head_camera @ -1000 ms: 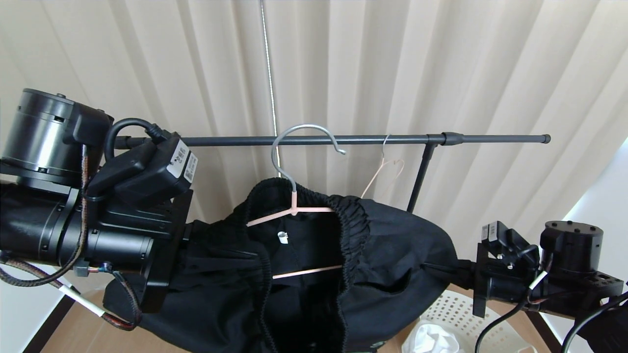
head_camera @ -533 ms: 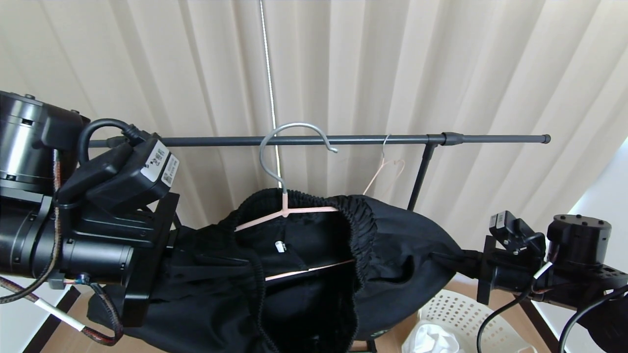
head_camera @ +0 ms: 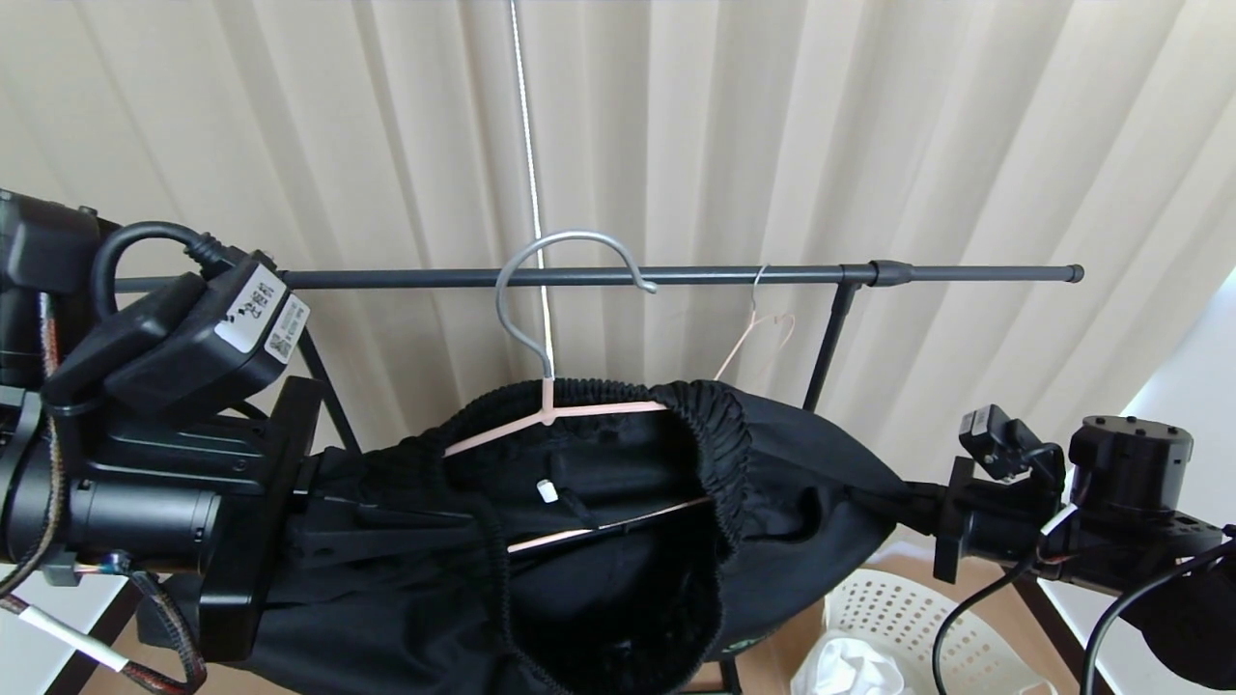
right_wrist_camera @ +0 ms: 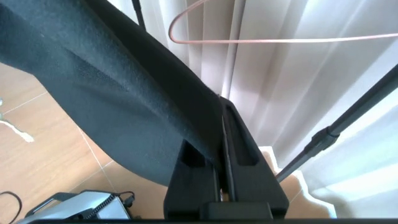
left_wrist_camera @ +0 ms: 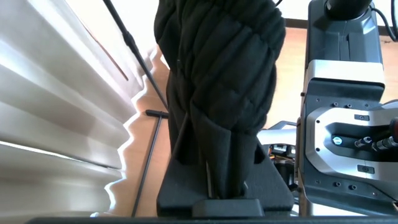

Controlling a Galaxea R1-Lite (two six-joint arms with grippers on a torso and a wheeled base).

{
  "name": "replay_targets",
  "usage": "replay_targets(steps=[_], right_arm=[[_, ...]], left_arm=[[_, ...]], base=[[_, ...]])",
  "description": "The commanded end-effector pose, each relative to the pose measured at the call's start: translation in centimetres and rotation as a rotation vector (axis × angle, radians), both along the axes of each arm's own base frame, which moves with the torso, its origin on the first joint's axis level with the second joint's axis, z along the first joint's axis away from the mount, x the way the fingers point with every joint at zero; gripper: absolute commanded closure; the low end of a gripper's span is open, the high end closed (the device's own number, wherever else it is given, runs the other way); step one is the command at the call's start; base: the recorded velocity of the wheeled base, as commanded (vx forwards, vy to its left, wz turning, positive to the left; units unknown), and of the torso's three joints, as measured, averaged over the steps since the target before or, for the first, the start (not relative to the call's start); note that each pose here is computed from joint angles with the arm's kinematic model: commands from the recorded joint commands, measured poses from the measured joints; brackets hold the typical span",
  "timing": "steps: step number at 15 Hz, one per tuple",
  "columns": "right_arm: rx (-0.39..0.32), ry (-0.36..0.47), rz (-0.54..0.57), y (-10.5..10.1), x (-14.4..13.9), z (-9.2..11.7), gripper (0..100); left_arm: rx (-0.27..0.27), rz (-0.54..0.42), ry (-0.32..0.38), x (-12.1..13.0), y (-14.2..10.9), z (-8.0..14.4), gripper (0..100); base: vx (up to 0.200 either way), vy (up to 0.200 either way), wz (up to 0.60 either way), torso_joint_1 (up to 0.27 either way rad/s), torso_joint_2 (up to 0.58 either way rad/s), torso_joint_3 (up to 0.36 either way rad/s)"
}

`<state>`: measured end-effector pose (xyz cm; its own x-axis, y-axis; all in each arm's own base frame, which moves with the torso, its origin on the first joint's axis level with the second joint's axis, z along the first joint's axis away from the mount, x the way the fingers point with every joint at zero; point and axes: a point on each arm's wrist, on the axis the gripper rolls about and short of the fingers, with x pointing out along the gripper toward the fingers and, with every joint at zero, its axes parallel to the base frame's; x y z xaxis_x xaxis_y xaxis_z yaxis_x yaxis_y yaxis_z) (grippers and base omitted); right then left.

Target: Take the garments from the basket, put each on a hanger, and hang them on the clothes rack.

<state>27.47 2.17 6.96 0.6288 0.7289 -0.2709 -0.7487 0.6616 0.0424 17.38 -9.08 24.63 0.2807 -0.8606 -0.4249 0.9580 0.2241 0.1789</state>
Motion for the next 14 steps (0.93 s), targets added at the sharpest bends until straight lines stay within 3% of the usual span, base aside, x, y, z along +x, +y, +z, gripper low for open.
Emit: replay_targets(steps=[1,8,9,14], right_arm=[[-0.003,0.010,-0.008,0.0,0.2,-0.3,100],[-0.004,-0.027,0.024,0.5,-1.9,0.7,100],[-0.003,-0.046,0.035,0.7,-2.3,0.9,0],[0.018,-0.227,0.100,1.6,-4.4,2.6,0]], left_arm=[[-0.001,0.010,-0.003,0.0,0.2,0.1,100],[-0.010,0.055,0.054,0.3,0.5,-0.3,100],[-0.013,0.064,0.060,0.4,0.6,-0.5,100],[-0.052,0.131,0.106,0.7,1.1,-1.6,100]], base=[[0.000,0.000,0.00,0.000,0.00,0.000],[0.000,0.000,0.00,0.000,0.00,0.000],[0.000,0.000,0.00,0.000,0.00,0.000],[0.000,0.000,0.00,0.000,0.00,0.000]])
